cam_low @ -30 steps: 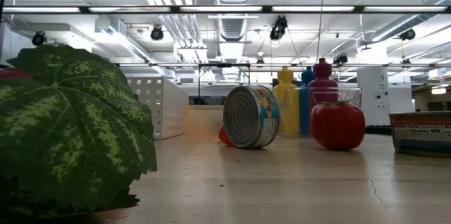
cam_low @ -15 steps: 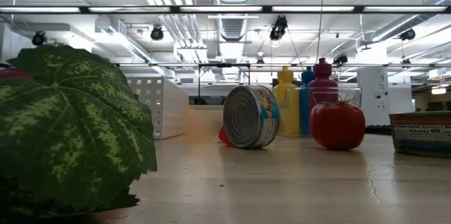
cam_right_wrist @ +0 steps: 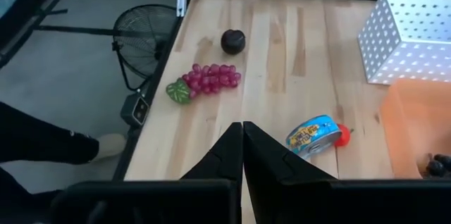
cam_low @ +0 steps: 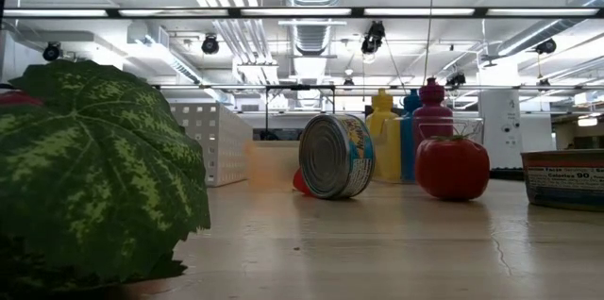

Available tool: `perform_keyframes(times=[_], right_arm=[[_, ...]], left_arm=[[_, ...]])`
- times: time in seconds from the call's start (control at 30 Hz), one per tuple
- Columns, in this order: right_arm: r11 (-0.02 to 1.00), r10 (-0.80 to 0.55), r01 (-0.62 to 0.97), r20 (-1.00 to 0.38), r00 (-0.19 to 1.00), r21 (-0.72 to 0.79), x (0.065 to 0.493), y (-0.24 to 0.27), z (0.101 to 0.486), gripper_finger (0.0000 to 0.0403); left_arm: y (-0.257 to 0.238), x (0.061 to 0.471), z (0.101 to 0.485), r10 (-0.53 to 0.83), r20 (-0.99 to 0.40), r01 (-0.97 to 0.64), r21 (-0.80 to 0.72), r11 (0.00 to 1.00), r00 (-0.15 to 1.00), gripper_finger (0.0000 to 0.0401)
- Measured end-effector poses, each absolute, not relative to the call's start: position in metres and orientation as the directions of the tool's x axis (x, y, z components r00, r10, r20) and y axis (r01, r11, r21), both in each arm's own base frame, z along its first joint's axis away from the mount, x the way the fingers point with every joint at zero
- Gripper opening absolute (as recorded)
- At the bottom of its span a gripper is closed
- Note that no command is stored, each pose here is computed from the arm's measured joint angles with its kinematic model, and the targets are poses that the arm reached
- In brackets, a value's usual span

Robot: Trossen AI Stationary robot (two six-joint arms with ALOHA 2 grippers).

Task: Pick & Place Food Item
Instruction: Put the bottom blue tuna can into the white bin

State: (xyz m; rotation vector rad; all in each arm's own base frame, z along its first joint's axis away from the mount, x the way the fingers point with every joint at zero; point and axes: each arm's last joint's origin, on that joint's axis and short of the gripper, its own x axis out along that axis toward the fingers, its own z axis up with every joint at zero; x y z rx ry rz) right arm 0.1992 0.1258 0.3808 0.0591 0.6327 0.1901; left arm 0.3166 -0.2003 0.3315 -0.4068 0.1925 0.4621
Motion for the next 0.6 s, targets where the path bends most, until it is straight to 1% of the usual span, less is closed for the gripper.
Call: perform_keyframes(times=[0.1, 0.23, 0.4, 0.53, 0.6], right_arm=[[0.98, 0.199, -0.175, -0.583, 0.788, 0.099, 0.199, 0.127, 0.38, 0.0008], [0.98, 0.198, -0.175, -0.586, 0.786, 0.097, 0.199, 0.128, 0.379, 0.0008], [0.979, 0.197, -0.185, -0.586, 0.786, 0.082, 0.199, 0.127, 0.379, 0.0008], [0.98, 0.196, -0.182, -0.587, 0.785, 0.085, 0.199, 0.127, 0.379, 0.0008], [0.98, 0.196, -0.182, -0.589, 0.784, 0.083, 0.199, 0.127, 0.378, 0.0008]], left_arm=[[-0.194, 0.327, 0.335, 0.425, -0.343, -0.532, -0.337, 0.777, 0.838, 0.02], [-0.181, 0.34, 0.332, 0.425, -0.452, -0.599, -0.371, 0.71, 0.784, 0.0194], [-0.164, 0.355, 0.32, 0.357, -0.556, -0.622, -0.413, 0.666, 0.751, 0.0189], [-0.151, 0.36, 0.311, 0.309, -0.625, -0.633, -0.397, 0.665, 0.717, 0.0185], [-0.146, 0.361, 0.308, 0.286, -0.655, -0.608, -0.334, 0.721, 0.699, 0.0183]])
